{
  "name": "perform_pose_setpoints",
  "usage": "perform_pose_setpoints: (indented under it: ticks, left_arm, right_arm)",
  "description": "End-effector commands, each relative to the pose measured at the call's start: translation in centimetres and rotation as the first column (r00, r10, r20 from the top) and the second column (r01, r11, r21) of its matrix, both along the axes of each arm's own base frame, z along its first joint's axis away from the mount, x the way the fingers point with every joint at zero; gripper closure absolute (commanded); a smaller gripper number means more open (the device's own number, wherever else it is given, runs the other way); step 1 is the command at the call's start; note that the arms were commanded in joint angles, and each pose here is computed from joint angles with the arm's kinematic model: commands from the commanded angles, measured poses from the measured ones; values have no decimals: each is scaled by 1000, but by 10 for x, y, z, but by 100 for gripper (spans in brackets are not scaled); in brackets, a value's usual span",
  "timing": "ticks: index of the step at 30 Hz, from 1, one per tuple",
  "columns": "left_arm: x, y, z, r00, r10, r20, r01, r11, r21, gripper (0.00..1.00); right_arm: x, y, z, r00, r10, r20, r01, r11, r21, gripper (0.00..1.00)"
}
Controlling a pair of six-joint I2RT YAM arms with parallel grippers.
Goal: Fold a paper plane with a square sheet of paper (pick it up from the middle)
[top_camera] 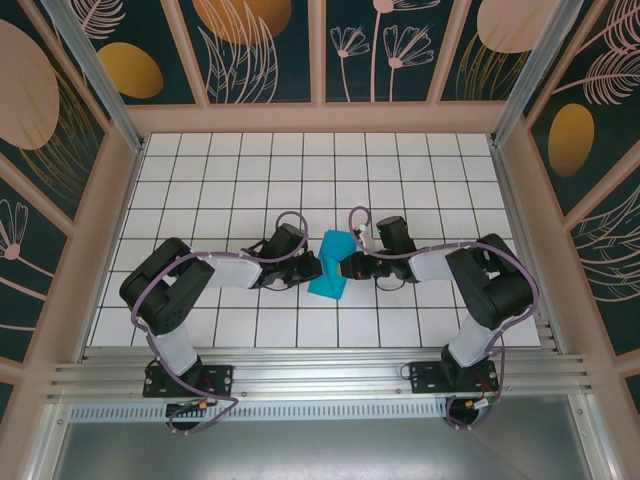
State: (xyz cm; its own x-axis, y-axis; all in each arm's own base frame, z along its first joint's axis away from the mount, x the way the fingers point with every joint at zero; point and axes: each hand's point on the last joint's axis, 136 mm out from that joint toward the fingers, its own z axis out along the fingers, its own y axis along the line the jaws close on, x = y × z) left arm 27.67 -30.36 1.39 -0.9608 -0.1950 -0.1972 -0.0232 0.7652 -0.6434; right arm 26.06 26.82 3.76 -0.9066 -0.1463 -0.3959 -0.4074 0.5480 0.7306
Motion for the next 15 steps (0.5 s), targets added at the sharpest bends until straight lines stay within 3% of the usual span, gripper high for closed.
perform_pose_setpoints:
  ticks: [1, 15]
  left_arm:
    - [-1, 10, -7, 1000, 5, -3, -5, 998, 64, 86]
    - [-1, 9, -5, 1000, -2, 1, 2, 998, 58, 86]
  right_arm:
    - [-1, 1, -2, 998, 55, -6, -55, 998, -6, 90]
    - [3, -7, -2, 995, 102, 17, -100, 991, -87, 90]
